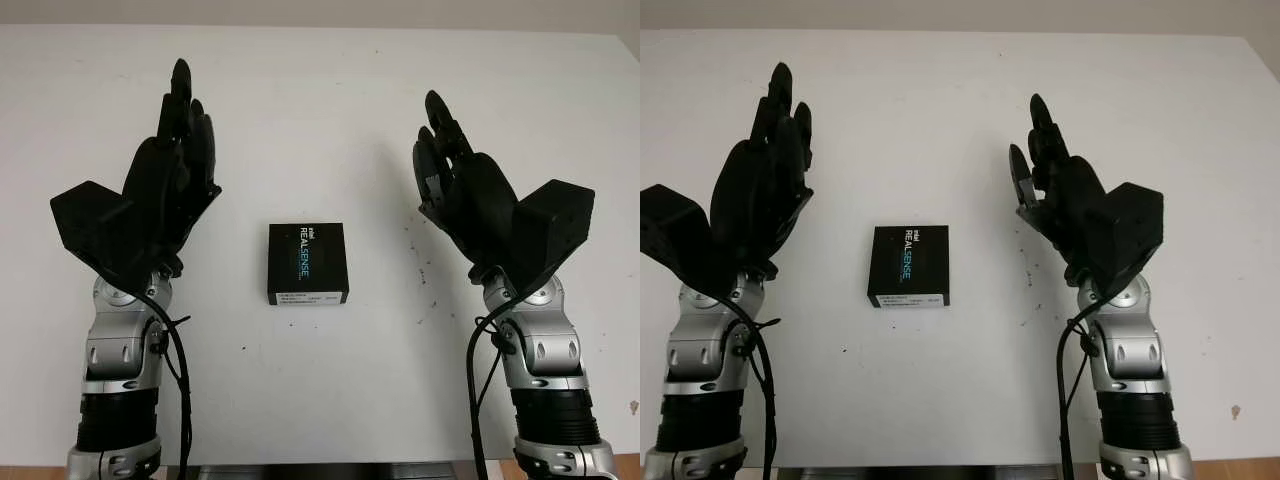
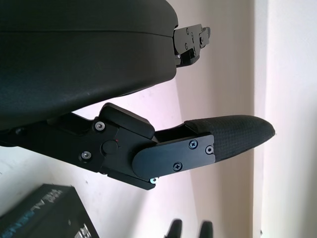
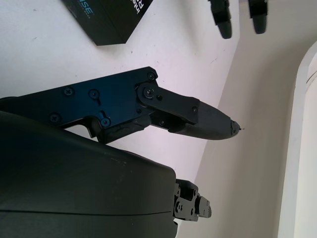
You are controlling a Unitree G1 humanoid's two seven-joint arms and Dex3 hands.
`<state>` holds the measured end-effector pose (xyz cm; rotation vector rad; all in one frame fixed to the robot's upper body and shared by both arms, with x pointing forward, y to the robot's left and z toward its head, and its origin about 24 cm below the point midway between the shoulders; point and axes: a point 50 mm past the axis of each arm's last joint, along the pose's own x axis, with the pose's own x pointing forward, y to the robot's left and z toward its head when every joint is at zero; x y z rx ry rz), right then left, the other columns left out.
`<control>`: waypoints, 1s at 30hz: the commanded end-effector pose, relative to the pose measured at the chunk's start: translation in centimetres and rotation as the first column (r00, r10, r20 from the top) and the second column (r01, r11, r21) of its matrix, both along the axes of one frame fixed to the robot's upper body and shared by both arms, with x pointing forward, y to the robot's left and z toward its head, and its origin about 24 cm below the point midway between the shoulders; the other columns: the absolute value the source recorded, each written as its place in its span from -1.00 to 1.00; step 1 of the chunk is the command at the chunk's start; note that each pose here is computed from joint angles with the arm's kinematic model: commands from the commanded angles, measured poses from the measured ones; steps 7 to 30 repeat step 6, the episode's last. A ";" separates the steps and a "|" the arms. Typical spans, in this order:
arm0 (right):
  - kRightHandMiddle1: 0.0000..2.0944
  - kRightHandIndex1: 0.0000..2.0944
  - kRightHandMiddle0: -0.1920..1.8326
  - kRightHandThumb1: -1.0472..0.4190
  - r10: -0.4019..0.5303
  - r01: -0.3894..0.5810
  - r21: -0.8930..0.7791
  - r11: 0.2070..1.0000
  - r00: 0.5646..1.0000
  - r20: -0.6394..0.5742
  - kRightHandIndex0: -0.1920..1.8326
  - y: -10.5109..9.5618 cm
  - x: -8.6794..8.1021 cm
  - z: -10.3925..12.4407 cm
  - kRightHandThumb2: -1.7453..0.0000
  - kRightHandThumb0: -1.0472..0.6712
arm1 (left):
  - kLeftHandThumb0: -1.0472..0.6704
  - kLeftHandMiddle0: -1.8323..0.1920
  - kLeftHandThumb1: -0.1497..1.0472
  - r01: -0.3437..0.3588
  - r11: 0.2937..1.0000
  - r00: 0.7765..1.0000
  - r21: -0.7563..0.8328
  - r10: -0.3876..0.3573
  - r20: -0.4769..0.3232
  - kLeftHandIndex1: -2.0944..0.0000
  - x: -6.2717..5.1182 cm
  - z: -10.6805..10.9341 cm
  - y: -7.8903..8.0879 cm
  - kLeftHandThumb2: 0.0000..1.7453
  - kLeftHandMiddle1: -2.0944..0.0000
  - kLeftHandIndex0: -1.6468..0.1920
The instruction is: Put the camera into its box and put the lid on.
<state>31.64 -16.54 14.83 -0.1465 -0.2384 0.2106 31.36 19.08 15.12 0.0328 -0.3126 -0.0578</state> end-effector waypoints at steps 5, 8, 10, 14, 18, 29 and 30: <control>-1.00 -1.00 -1.00 -1.00 0.009 -0.009 0.003 1.000 1.000 0.009 -1.00 0.9 0.0 0.1 0.12 -0.70 | -0.75 1.00 1.00 0.016 0.999 0.999 -0.038 -0.017 -0.030 1.00 0.4 -1.1 -0.2 -0.18 1.00 1.00; -1.00 -1.00 -1.00 -1.00 0.014 -0.014 0.008 1.000 1.000 0.009 -1.00 0.9 -0.1 0.1 0.13 -0.70 | -0.76 1.00 1.00 0.017 0.999 0.999 -0.039 -0.019 -0.033 1.00 0.4 -1.2 -0.2 -0.19 1.00 1.00; -1.00 -1.00 -1.00 -1.00 0.014 -0.014 0.008 1.000 1.000 0.009 -1.00 0.9 -0.1 0.1 0.13 -0.70 | -0.76 1.00 1.00 0.017 0.999 0.999 -0.039 -0.019 -0.033 1.00 0.4 -1.2 -0.2 -0.19 1.00 1.00; -1.00 -1.00 -1.00 -1.00 0.014 -0.014 0.008 1.000 1.000 0.009 -1.00 0.9 -0.1 0.1 0.13 -0.70 | -0.76 1.00 1.00 0.017 0.999 0.999 -0.039 -0.019 -0.033 1.00 0.4 -1.2 -0.2 -0.19 1.00 1.00; -1.00 -1.00 -1.00 -1.00 0.014 -0.014 0.008 1.000 1.000 0.009 -1.00 0.9 -0.1 0.1 0.13 -0.70 | -0.76 1.00 1.00 0.017 0.999 0.999 -0.039 -0.019 -0.033 1.00 0.4 -1.2 -0.2 -0.19 1.00 1.00; -1.00 -1.00 -1.00 -1.00 0.014 -0.014 0.008 1.000 1.000 0.009 -1.00 0.9 -0.1 0.1 0.13 -0.70 | -0.76 1.00 1.00 0.017 0.999 0.999 -0.039 -0.019 -0.033 1.00 0.4 -1.2 -0.2 -0.19 1.00 1.00; -1.00 -1.00 -1.00 -1.00 0.014 -0.014 0.008 1.000 1.000 0.009 -1.00 0.9 -0.1 0.1 0.13 -0.70 | -0.76 1.00 1.00 0.017 0.999 0.999 -0.039 -0.019 -0.033 1.00 0.4 -1.2 -0.2 -0.19 1.00 1.00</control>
